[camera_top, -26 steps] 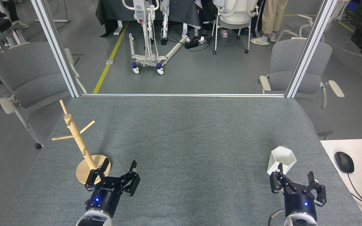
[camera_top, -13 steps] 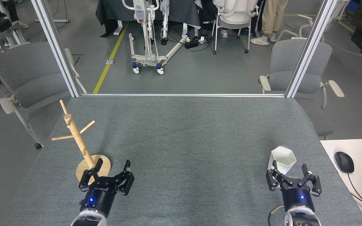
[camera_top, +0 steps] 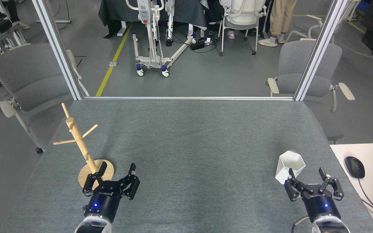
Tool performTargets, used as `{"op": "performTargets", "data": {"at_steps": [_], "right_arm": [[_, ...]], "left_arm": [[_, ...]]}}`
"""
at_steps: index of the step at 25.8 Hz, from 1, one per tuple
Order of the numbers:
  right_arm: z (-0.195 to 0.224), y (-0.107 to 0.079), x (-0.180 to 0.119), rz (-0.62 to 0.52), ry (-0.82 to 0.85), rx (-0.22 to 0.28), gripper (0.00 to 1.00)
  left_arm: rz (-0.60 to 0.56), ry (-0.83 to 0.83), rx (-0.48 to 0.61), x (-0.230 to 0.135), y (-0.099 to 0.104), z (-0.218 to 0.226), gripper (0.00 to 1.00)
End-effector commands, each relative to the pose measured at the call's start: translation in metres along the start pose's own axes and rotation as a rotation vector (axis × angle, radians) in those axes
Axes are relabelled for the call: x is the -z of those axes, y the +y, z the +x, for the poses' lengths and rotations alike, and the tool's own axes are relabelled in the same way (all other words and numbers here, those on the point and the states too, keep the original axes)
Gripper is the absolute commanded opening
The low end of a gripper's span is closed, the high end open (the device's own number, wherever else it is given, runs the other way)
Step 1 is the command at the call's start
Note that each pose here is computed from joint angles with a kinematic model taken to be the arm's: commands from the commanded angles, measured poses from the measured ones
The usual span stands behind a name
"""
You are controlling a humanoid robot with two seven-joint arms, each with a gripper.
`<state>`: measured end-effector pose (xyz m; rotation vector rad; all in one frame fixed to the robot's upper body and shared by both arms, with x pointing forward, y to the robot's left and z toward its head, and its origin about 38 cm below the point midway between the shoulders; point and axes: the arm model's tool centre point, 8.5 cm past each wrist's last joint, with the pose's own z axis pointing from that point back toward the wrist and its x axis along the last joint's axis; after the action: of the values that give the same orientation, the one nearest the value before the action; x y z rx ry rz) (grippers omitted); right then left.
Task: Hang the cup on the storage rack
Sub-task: 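Close the right gripper on the white cup's rim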
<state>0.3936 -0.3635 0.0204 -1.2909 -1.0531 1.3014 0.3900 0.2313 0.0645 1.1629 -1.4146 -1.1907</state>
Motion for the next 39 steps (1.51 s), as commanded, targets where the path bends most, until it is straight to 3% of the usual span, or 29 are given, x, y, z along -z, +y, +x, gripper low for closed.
{"op": "performTargets", "data": {"at_steps": [1,8,11,30,39], "right_arm": [[-0.003,0.006,-0.001,-0.013,-0.018,-0.003,1.00],[0.018,0.017,0.019,0.041,-0.055,0.009,1.00],[0.024,0.020,0.026,0.060,-0.070,-0.011,1.00],[0.024,0.024,0.032,0.084,-0.065,-0.003,1.00],[0.023,0.013,0.048,0.073,-0.058,0.004,1.00]], "left_arm": [[-0.010,0.001,0.000,-0.002,-0.004,-0.001,1.00],[0.000,0.001,-0.005,0.001,-0.001,0.001,0.99],[-0.006,0.001,-0.008,0.000,-0.004,0.002,0.99],[-0.003,0.000,-0.006,0.008,-0.003,0.002,0.99],[-0.009,-0.001,-0.008,0.008,-0.004,0.003,0.99]]}}
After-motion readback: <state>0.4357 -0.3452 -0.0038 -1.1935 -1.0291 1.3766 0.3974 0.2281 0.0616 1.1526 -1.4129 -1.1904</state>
